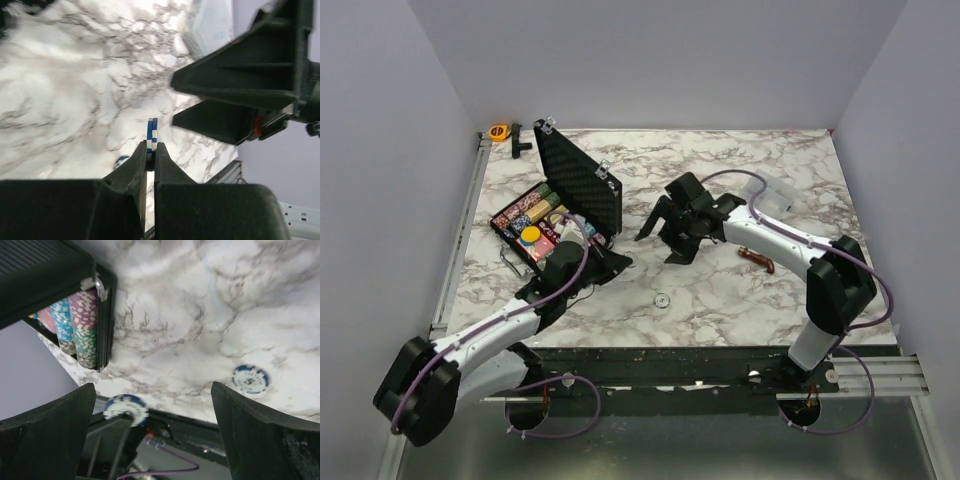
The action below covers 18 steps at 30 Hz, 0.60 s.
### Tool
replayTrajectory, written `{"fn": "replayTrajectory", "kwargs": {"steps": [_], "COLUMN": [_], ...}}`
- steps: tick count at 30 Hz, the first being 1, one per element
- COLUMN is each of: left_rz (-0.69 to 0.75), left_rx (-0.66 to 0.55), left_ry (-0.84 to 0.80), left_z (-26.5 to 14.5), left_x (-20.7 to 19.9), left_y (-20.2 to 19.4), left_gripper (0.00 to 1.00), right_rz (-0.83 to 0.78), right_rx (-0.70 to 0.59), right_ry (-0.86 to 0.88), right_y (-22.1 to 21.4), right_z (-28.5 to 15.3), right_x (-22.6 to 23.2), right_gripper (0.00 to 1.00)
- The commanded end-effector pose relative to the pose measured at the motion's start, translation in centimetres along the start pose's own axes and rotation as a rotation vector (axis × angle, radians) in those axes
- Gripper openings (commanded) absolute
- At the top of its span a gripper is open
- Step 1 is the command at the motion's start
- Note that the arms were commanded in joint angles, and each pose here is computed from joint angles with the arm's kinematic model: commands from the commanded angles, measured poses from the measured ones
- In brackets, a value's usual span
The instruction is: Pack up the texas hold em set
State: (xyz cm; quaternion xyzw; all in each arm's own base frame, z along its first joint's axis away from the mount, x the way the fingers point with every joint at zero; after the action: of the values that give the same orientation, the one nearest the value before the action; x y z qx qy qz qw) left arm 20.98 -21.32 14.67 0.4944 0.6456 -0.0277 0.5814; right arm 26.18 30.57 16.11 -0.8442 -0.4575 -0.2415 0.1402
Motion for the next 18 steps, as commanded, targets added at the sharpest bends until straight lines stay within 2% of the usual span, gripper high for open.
{"fn": "replayTrajectory", "kwargs": {"steps": [1,6,11,13,18], "left_rz": [0.038,0.063,0.107,0.082,0.086], "left_rx": [0.118,0.131,-0.003,-0.032,-0.136], "left_ry": [0.272,0.480,0.710,0.775,1.001], "left_z": [-3.5,-7.3,-9.8,-10.1,-10.2], "left_x": [3.5,5.7,8.3,9.7,13.8], "left_y": [0.9,5.9,13.2,15.6,20.3], "left_gripper": [0.00,0.00,0.00,0.00,0.00], "right_rz": [-0.138,-0.310,-0.419,-0.455,-0.536], "right_rx": [-0.232,-0.381,-0.386,-0.379,-0.407], "right_ry": [0.036,0.020,-0.034,-0.028,-0.001], "right_y": [3.9,6.0,6.1,5.9,5.8], "right_z": [-2.6,-4.5,-4.4,-4.2,-4.5], "right_x": [-0.3,-1.3,-2.9,-3.5,-4.7], "right_gripper": [1.00,0.99,0.96,0.96,0.96]}}
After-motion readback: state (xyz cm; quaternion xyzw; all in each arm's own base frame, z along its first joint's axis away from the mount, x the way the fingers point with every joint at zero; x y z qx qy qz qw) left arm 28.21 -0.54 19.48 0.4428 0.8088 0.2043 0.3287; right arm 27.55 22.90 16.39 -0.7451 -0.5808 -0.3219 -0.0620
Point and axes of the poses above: each gripper's point midway between its finger pads, its own z axis out along the fingers, its own x axis along the line the jaws close on, y = z × x, the point moved 5 cm from there along -z, back along the fingers, and after that the axes turned 6 degrees about z, right-handed, at the moved point
